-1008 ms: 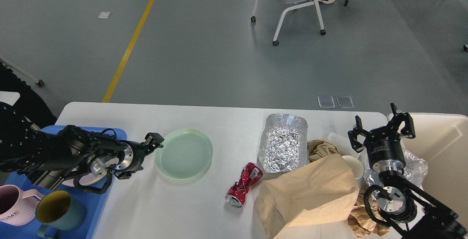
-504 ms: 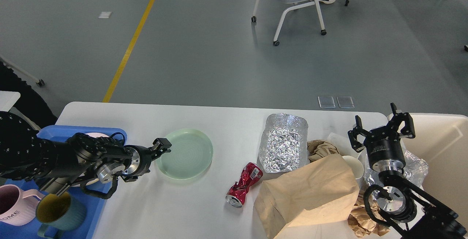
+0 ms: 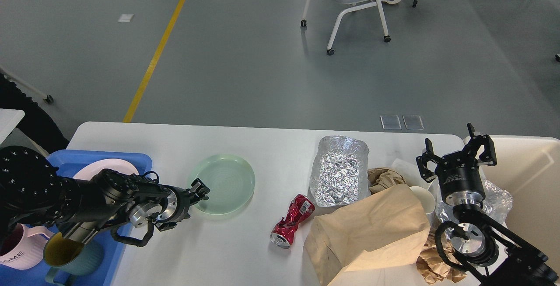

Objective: Tidy desktop
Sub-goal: 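Grasp the pale green plate's rim with the left gripper, then lift the pale green plate and stack it on the white plate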

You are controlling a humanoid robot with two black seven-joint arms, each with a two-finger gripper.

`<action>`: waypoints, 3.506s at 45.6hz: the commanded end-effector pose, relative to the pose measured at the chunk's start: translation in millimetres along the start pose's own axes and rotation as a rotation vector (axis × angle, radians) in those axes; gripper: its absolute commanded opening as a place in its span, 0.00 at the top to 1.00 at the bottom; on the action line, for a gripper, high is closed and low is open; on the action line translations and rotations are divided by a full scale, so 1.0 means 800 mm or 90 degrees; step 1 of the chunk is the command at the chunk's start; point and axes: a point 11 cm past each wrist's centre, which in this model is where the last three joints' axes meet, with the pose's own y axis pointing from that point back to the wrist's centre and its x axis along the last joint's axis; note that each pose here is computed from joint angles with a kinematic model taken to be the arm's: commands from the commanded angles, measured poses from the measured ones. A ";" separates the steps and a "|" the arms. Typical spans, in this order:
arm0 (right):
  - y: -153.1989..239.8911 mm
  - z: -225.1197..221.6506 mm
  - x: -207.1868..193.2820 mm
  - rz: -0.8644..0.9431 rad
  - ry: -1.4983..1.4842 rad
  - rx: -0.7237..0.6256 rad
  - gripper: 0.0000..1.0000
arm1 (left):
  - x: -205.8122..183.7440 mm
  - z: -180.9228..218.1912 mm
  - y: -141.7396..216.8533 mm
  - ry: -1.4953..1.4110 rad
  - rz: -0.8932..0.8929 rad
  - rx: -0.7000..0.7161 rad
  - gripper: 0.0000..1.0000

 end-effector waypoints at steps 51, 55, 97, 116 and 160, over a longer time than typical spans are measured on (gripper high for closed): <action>0.000 0.000 0.000 0.000 0.000 -0.001 0.00 | -0.001 -0.003 0.003 0.042 -0.034 -0.002 1.00; 0.000 -0.001 0.000 0.000 0.001 0.000 0.00 | 0.000 -0.004 0.003 0.043 -0.034 -0.002 1.00; 0.000 0.000 0.000 -0.001 0.000 0.000 0.00 | 0.112 0.047 0.183 -0.027 -0.061 0.026 1.00; 0.000 0.000 0.000 0.000 0.000 0.000 0.00 | 0.139 0.095 0.339 0.011 -0.016 -0.035 1.00; 0.000 0.000 0.001 0.001 0.001 -0.001 0.00 | 0.268 -0.124 0.218 0.155 0.073 0.072 1.00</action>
